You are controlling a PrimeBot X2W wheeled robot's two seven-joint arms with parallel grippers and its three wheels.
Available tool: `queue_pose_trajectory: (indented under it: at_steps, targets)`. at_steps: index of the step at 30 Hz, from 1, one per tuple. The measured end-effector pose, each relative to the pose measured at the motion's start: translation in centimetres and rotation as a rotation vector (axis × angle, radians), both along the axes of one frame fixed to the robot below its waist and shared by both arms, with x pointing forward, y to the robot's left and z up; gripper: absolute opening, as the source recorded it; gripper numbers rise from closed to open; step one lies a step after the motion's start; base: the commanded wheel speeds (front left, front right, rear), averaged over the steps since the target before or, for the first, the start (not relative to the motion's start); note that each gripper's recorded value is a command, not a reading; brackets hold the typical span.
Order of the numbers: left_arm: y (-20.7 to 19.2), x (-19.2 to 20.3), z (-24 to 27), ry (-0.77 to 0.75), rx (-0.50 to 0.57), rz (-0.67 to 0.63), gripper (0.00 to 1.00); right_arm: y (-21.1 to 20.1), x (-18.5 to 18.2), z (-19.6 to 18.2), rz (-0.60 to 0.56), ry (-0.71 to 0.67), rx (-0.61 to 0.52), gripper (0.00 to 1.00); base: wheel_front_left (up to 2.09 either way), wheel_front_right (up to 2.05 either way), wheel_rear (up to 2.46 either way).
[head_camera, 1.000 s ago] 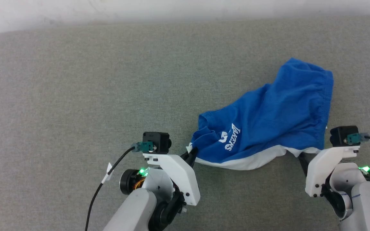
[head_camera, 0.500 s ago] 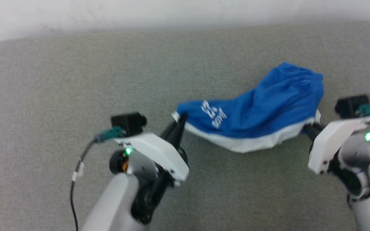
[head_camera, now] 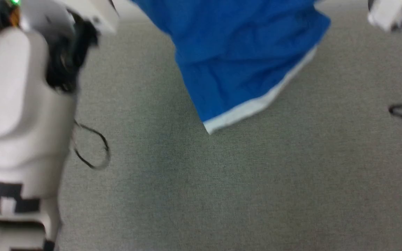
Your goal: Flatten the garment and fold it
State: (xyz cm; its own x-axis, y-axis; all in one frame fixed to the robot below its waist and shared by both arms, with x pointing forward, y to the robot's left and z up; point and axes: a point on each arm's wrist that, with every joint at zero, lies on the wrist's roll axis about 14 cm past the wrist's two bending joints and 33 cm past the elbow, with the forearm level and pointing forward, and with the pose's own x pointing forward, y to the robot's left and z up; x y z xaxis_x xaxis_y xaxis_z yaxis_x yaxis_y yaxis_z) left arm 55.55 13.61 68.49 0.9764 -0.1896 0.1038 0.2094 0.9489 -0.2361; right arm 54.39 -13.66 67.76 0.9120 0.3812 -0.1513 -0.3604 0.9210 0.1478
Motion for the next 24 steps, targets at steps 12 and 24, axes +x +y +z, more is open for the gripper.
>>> queue_pose_trajectory:
  at_steps: [12, 24]
  targets:
    - [3.9, 7.0, 6.6, -0.234, 0.090, 0.174, 0.00, 4.9, 8.4, 4.4, 0.002, -0.224, -0.046, 0.00, 0.00, 0.00, 0.00]
    - [4.1, 6.6, -3.8, -0.075, 0.086, 0.117, 0.00, 5.6, 8.4, -7.9, 0.074, 0.012, -0.050, 0.00, 0.00, 0.00, 0.00]
